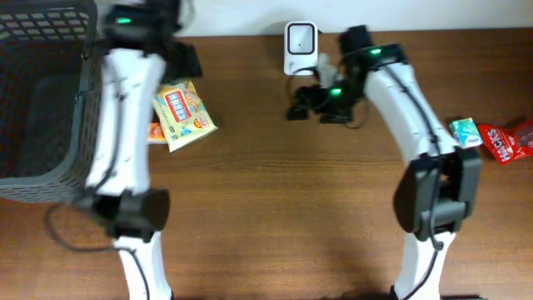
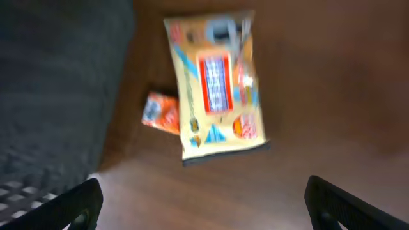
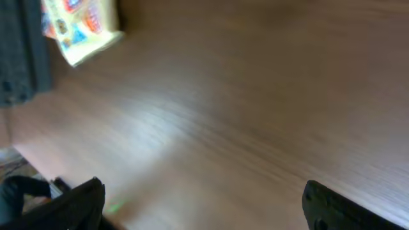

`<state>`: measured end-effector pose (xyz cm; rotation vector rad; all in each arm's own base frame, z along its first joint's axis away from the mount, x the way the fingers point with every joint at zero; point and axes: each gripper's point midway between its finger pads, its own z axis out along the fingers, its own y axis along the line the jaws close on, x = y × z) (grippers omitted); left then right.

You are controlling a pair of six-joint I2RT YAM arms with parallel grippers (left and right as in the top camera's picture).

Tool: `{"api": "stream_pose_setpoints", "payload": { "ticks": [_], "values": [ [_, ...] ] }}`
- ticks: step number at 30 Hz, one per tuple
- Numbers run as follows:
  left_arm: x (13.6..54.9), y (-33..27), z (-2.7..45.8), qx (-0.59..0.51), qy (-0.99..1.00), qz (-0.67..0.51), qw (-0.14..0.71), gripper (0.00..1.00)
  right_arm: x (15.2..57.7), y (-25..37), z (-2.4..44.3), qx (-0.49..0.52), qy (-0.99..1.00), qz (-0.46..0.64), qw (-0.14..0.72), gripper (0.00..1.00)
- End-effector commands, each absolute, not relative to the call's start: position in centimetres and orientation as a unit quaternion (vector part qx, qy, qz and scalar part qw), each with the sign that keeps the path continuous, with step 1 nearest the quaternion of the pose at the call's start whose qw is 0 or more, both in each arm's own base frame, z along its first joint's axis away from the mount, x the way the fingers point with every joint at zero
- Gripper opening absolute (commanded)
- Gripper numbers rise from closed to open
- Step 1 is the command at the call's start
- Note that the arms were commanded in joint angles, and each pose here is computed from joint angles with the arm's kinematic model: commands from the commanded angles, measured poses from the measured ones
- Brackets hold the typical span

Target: Scan the item barcode

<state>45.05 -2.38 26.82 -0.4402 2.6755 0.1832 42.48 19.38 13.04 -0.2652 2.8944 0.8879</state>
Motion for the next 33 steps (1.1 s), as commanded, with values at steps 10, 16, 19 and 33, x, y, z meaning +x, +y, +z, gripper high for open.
{"api": "stream_pose_setpoints", "payload": {
  "ticks": [10,16,19,33],
  "values": [
    [40.1,8.8,34.6,-0.283,0.916,0.056,0.279,0.99,44.1,35.6,8.7,-0.125,0.915,0.367,0.107,0.98],
    [39.9,9.7,34.6,-0.293,0.913,0.059,0.278,0.99,44.2,39.3,5.7,-0.145,0.906,0.378,0.123,0.98],
    [39.9,9.7,34.6,-0.293,0.913,0.059,0.278,0.99,44.5,40.3,3.9,-0.127,0.911,0.371,0.127,0.98],
    [39.9,9.7,34.6,-0.293,0.913,0.059,0.278,0.99,44.5,43.2,-0.3,-0.107,0.907,0.387,0.131,1.00]
  ]
}}
